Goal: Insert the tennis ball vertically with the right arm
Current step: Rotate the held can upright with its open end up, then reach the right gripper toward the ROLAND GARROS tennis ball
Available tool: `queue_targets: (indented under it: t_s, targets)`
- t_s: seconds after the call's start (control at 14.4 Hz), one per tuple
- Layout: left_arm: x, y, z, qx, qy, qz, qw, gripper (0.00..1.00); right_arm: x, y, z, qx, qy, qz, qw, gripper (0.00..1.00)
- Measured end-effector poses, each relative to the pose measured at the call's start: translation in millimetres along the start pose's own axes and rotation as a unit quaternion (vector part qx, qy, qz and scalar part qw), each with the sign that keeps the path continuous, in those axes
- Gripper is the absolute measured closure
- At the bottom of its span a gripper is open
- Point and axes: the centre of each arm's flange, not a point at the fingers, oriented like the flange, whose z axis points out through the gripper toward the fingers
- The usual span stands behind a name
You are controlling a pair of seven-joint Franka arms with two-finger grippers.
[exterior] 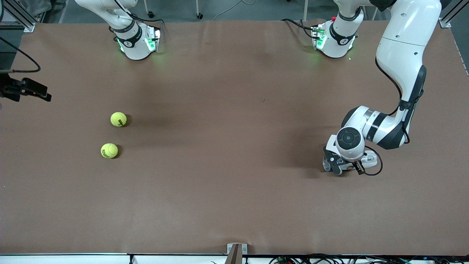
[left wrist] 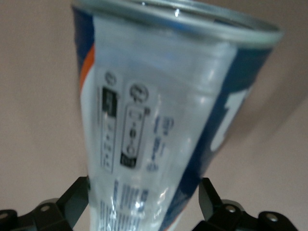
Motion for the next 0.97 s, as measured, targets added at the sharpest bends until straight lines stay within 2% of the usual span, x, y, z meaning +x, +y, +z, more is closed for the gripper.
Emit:
queue_targets:
  t_s: [0.35, 0.42, 0.48, 0.55, 0.69, 0.97]
  targets:
    - [1, -4, 7, 0.007, 0.019, 0.017, 1.000, 0.05, 27, 22, 45, 0.001, -0.024, 0.018, 1.000, 0.00]
    - [1, -4, 7, 0.008, 0.021, 0.025, 0.999, 0.11, 29, 22, 53, 0.001, -0.026, 0.018, 1.000, 0.00]
    - [2, -4, 7, 0.010, 0.023, 0.031, 0.999, 0.11, 31, 21, 63, 0.001, -0.027, 0.017, 0.999, 0.00]
    - [2, -4, 7, 0.011, 0.024, 0.035, 0.999, 0.16, 32, 21, 75, 0.001, -0.029, 0.016, 0.999, 0.00]
    - [2, -5, 6, 0.014, 0.025, 0.042, 0.999, 0.31, 33, 20, 106, 0.002, -0.035, 0.016, 0.999, 0.00]
    - [3, -6, 4, 0.016, 0.027, 0.054, 0.998, 0.33, 28, 19, 170, 0.003, -0.035, 0.022, 0.999, 0.00]
